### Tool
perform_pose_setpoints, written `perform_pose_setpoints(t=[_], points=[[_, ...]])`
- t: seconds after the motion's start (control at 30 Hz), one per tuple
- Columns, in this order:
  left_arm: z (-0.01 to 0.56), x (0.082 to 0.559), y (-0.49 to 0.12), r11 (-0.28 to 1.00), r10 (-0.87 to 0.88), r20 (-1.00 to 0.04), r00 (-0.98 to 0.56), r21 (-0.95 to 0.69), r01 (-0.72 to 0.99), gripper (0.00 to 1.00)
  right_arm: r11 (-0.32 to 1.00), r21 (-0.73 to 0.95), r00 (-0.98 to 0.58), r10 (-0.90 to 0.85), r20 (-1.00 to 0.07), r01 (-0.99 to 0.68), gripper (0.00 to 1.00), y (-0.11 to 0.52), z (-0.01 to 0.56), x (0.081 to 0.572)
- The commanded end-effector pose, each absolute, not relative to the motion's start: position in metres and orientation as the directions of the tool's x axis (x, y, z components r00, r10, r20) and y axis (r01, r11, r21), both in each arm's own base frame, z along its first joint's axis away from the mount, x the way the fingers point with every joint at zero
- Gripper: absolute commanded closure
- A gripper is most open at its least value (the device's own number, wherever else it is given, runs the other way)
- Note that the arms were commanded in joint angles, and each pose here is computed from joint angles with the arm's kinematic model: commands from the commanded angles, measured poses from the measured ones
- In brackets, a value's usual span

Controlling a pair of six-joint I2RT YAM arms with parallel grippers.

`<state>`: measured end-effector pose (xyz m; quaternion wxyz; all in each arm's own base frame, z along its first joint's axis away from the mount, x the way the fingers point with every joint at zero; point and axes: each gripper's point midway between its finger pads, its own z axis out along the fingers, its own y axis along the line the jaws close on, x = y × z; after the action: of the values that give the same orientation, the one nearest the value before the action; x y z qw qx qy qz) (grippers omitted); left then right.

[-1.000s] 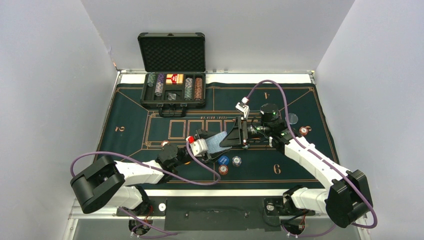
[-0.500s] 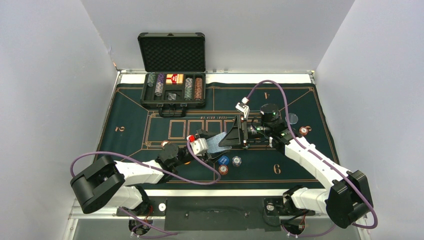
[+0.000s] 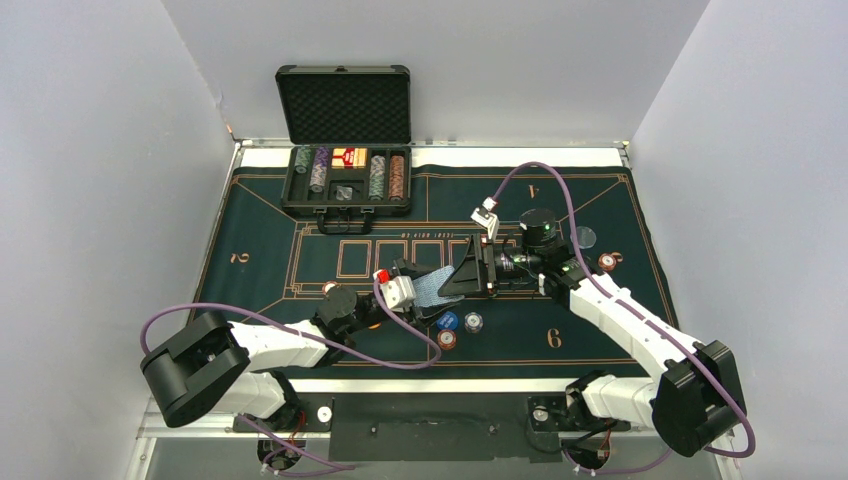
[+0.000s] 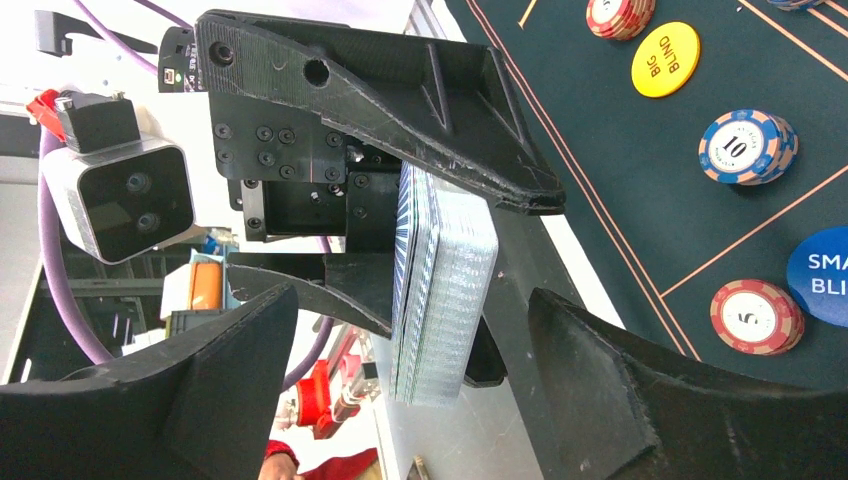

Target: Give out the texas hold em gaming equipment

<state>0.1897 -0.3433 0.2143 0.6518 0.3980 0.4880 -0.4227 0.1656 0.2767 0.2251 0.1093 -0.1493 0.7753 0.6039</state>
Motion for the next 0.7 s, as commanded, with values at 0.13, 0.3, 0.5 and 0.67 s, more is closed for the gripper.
perform_pose_setpoints(t=[0.13,0.3,0.5,0.67], points=[[0.260,0.188,-0.347,0.310,-0.280,-0.931,0.234,0.143,0.940,1.00,0.187,0.891,-0.910,-0.090,-0.404,-0.414,0.24,0.280,0.242,0.167],[0.260,0.187,-0.347,0.305,-0.280,-0.932,0.231,0.142,0.942,1.00,0.186,0.890,-0.910,-0.088,-0.406,-0.415,0.23,0.280,0.242,0.167],[0.261,0.186,-0.342,0.285,-0.292,-0.935,0.202,0.117,0.951,1.00,0.184,0.864,-0.884,-0.109,-0.455,-0.468,0.03,0.275,0.246,0.165],[0.261,0.183,-0.336,0.268,-0.296,-0.936,0.189,0.109,0.957,1.00,0.200,0.821,-0.845,-0.121,-0.522,-0.535,0.00,0.264,0.247,0.164]])
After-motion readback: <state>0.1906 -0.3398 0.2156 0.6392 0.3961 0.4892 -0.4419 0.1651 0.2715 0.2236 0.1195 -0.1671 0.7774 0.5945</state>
